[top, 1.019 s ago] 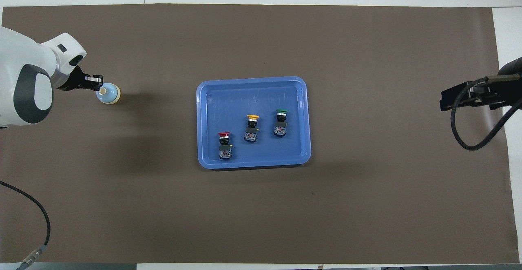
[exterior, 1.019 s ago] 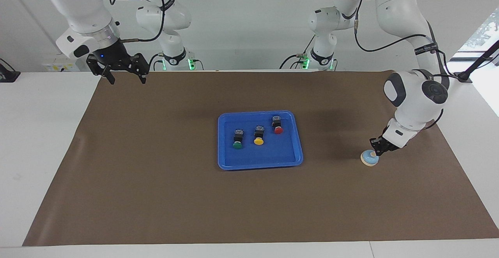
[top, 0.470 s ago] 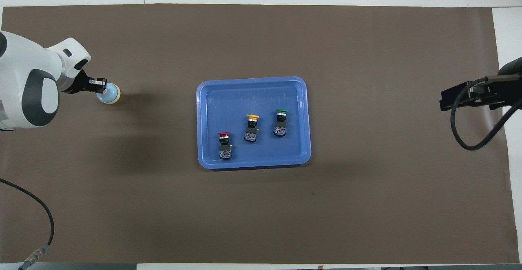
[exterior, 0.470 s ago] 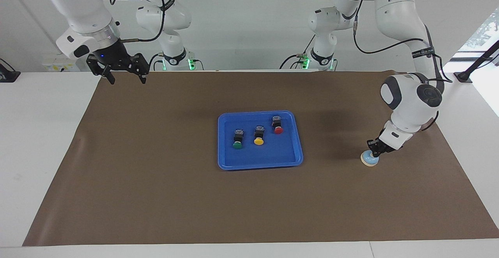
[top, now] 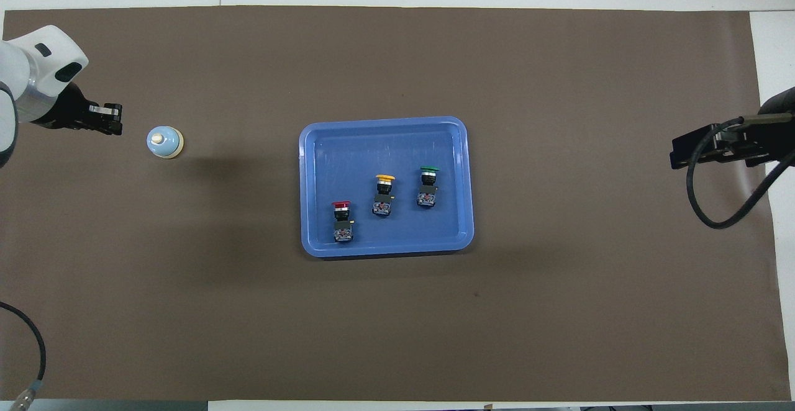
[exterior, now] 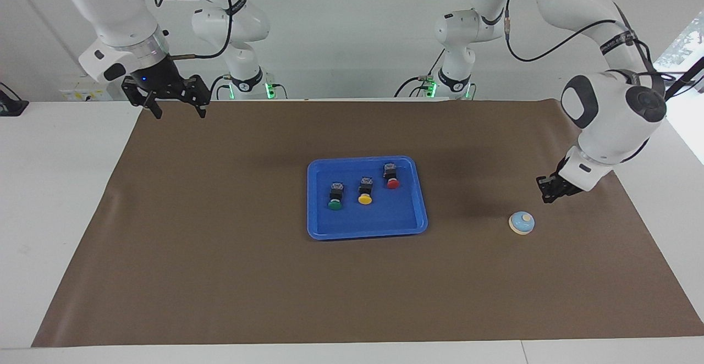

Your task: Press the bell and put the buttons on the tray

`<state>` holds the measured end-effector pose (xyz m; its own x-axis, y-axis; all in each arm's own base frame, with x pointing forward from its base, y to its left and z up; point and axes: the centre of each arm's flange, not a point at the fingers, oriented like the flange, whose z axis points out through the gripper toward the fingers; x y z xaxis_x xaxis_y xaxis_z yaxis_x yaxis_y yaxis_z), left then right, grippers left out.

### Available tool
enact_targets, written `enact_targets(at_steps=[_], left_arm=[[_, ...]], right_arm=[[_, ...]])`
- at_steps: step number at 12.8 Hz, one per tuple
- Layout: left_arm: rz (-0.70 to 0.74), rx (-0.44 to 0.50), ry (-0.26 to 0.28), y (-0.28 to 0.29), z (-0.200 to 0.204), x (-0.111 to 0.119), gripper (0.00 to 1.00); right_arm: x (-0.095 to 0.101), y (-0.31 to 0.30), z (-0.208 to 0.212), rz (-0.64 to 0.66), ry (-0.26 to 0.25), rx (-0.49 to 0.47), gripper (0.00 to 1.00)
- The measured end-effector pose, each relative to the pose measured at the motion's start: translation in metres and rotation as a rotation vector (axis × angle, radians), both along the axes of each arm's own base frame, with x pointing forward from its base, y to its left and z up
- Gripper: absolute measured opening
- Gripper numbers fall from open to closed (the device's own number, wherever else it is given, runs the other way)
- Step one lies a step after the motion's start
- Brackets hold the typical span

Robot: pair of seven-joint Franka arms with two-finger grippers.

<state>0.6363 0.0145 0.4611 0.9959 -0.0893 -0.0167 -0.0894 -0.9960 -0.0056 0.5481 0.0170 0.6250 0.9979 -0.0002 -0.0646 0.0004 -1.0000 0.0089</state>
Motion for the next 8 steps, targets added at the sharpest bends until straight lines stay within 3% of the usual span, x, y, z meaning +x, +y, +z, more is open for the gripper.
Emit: enact_targets(at_steps=[6,8], left_arm=[[0.005,0.015,-0.002,-0.007,0.106,-0.057,0.97],[0.048,0.014,0.004,-0.01,0.124,-0.074,1.0]], right_arm=[[0.0,0.0,0.0,0.0,0.0,0.0,1.0],[0.0,0.0,0.0,0.0,0.0,0.0,1.0]])
